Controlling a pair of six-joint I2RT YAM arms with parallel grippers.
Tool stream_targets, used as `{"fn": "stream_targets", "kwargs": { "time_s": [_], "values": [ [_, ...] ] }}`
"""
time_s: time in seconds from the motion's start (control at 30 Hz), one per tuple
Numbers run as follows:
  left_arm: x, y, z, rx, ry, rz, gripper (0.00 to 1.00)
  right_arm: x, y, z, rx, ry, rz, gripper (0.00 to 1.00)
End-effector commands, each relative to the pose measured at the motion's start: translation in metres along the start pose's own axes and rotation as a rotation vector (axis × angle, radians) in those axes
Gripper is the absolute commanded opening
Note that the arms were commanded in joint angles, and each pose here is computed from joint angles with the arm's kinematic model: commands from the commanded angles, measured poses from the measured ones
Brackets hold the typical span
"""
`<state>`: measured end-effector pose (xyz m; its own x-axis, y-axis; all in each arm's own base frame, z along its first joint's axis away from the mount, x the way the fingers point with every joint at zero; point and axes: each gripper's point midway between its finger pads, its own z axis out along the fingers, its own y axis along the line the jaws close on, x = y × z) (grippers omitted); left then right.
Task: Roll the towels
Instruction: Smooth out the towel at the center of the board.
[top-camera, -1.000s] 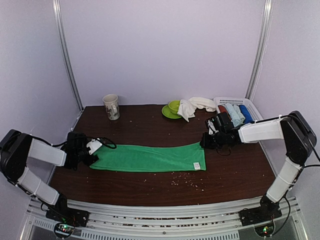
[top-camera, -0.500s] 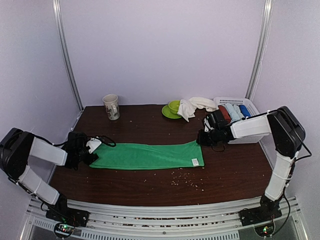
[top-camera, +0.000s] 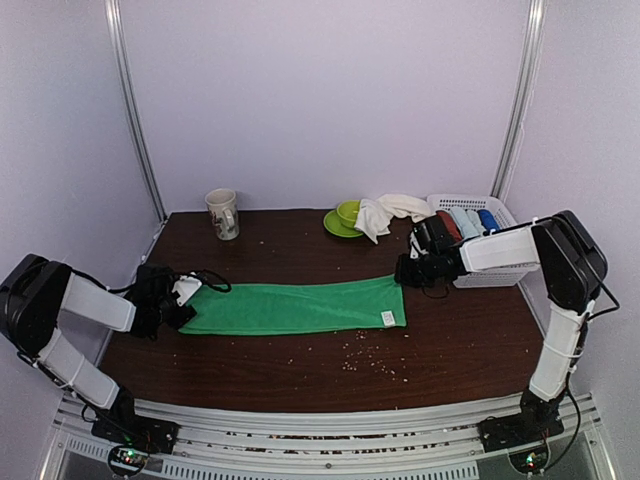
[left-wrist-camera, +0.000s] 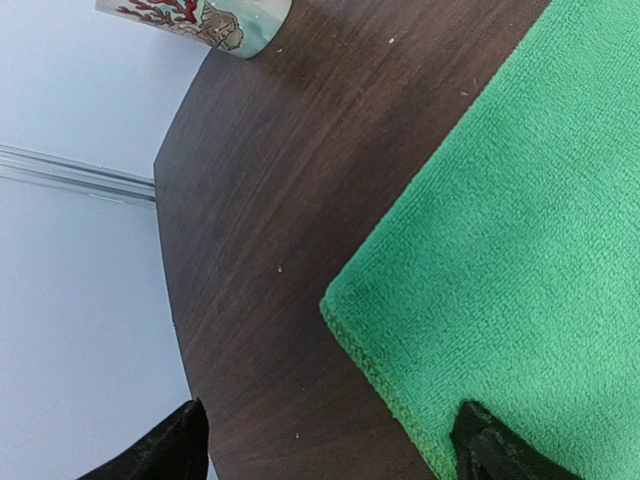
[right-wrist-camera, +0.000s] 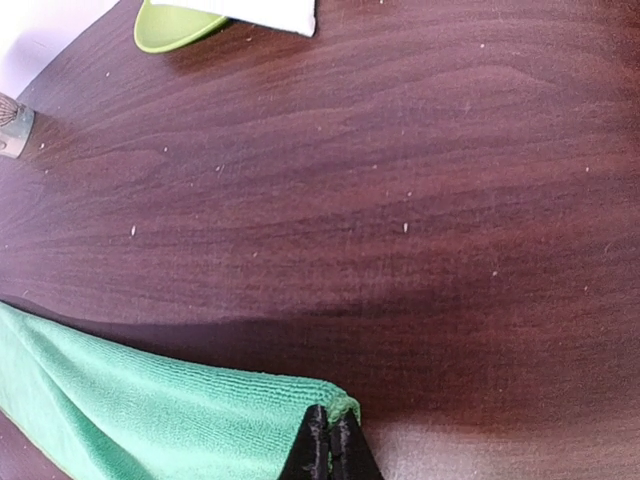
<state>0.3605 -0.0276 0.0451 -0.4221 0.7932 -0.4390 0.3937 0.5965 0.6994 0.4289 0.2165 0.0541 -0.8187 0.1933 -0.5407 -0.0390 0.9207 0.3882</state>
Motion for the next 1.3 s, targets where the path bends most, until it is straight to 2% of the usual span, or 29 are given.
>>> {"fn": "stream_targets", "kwargs": {
  "time_s": [0.0,0.5,0.67,0.87,1.03,1.27],
  "values": [
    [0.031,-0.021,-0.002,0.058,0.104,0.042,0.88,-0.015,-0.012,0.003,0.071,-0.041,0.013,0.01],
    [0.035,-0.023,-0.001,0.058,0.115,0.051,0.88,-0.025,-0.027,0.015,0.173,-0.068,0.030,0.01],
    [0.032,-0.023,-0.002,0.066,0.106,0.050,0.88,-0.031,-0.021,0.019,0.167,-0.060,0.009,0.13],
    [0.028,-0.023,-0.002,0.078,0.097,0.035,0.89,-0.036,-0.003,-0.003,0.092,-0.066,-0.013,0.44],
    [0.025,-0.023,-0.002,0.087,0.092,0.024,0.89,-0.024,0.009,-0.038,-0.007,-0.079,-0.008,0.51],
    [0.018,-0.019,-0.004,0.094,0.074,0.008,0.90,0.029,0.000,-0.063,-0.101,-0.056,0.054,0.60]
  ]
}}
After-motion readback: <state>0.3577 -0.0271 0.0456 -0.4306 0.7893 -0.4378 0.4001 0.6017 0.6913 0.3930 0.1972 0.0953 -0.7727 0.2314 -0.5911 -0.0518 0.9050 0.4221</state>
